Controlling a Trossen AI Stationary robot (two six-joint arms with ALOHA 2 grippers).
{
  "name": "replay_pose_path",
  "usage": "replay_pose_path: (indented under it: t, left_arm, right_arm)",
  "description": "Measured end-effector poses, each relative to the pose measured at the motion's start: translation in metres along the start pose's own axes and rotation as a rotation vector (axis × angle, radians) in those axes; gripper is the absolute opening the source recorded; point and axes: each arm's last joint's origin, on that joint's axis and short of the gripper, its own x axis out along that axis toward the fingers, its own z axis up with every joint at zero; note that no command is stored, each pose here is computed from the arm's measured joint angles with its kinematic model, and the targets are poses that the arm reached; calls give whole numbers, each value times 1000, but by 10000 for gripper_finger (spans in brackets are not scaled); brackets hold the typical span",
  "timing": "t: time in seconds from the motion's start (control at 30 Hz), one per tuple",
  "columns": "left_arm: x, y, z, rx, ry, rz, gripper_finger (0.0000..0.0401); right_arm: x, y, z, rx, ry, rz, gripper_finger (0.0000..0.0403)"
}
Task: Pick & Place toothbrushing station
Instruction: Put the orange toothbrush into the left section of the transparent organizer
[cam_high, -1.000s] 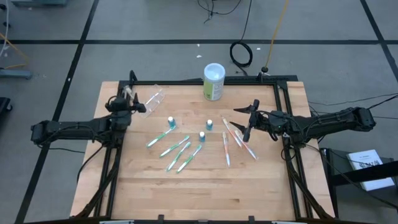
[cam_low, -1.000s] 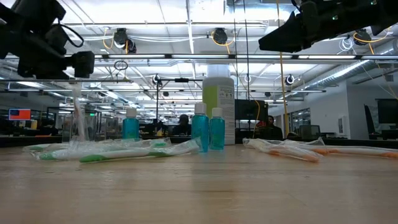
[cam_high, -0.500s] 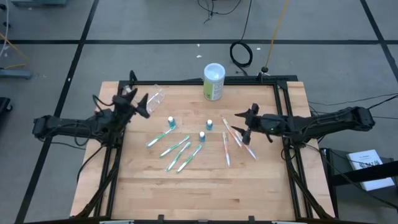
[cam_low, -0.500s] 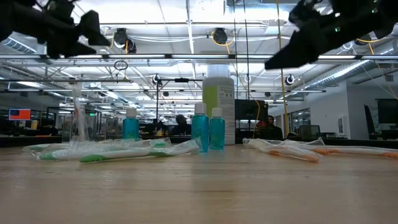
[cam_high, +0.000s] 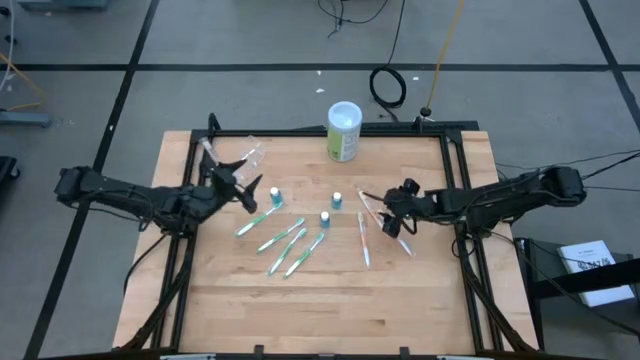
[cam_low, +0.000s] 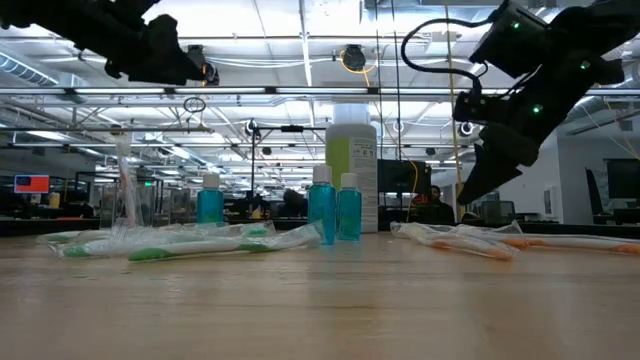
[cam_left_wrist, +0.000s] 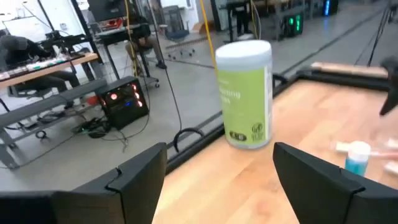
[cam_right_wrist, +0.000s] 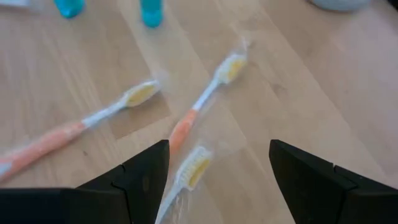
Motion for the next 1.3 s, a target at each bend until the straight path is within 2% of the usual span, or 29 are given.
replay_pose_path:
  t: [0.1,0.27,0.4,0.73,1.0,1.3]
  left_arm:
    - [4,-5,0,10,7,8,298]
    - [6,-8,-3,7,19,-1,298]
    - [6,-8,-2,4,17,3,298]
    - [8,-6,2,-35,-9,16,298]
    - [8,-6,3,-63,-19,15,298]
    - [8,-6,3,-76,-19,15,298]
  right_arm:
    - [-2,0,-4,25,68,14,266]
    - [-5,4,-19,105,276,164,258]
    - [-12,10,-32,145,388,138,249]
    - [-29,39,-49,154,428,197,239]
    - [-39,51,-60,247,528,248,240]
    - [-61,73,-53,291,536,274,240]
